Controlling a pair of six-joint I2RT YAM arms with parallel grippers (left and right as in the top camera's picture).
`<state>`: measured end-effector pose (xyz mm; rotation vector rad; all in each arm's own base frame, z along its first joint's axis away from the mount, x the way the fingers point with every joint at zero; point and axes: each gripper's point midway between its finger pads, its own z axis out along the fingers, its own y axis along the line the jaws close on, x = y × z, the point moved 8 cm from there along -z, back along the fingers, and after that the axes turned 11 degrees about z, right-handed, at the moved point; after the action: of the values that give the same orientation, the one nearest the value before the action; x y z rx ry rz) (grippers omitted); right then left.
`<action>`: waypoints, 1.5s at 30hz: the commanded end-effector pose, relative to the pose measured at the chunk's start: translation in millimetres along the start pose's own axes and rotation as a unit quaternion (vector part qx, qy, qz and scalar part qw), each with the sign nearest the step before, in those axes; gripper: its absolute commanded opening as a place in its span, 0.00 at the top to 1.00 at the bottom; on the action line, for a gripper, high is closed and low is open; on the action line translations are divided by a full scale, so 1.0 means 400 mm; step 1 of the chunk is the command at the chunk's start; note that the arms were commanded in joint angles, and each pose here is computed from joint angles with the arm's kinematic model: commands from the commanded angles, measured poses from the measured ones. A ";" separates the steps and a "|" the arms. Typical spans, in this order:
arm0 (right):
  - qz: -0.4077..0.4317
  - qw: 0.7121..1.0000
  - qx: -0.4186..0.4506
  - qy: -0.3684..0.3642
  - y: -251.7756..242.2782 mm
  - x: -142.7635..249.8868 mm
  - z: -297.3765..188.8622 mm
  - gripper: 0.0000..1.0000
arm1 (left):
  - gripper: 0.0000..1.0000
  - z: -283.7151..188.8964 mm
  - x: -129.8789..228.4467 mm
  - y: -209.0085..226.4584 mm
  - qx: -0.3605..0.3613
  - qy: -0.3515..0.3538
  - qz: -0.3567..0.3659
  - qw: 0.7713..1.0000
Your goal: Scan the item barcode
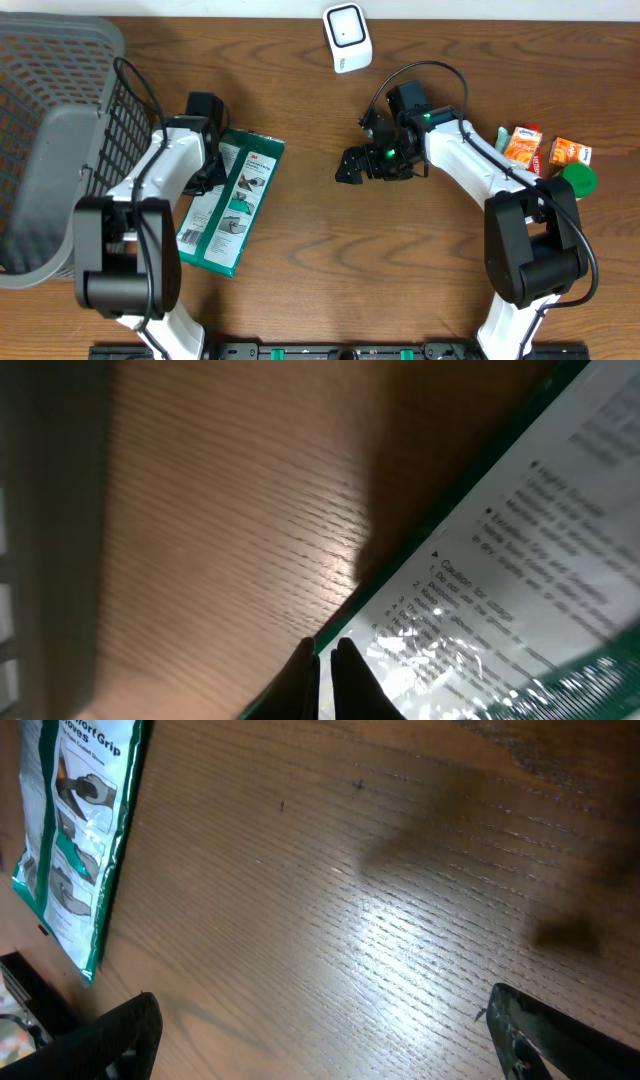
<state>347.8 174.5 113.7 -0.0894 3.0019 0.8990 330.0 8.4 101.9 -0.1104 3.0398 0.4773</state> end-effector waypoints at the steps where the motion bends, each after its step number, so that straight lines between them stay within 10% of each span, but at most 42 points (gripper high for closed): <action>1: 0.000 1.000 0.000 -0.001 -0.013 -0.004 -0.005 0.01 | 0.91 0.054 0.020 -0.028 0.027 0.047 0.018 0.998; 22: 0.003 0.999 -0.043 0.020 0.008 0.009 -0.005 0.01 | 0.92 0.025 0.055 -0.161 0.322 0.124 0.032 0.938; 31: 0.005 0.999 -0.043 0.023 0.007 0.012 -0.005 0.01 | 0.89 -0.073 -0.011 -0.107 0.270 0.022 0.041 0.962; 45: 0.064 0.996 -0.047 0.048 0.005 0.037 0.008 0.01 | 0.87 0.075 0.110 -0.094 0.171 0.076 0.048 0.981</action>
<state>337.5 179.0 116.5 -0.0138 3.0516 1.0481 307.1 -22.6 74.8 -0.0022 3.1865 -0.0874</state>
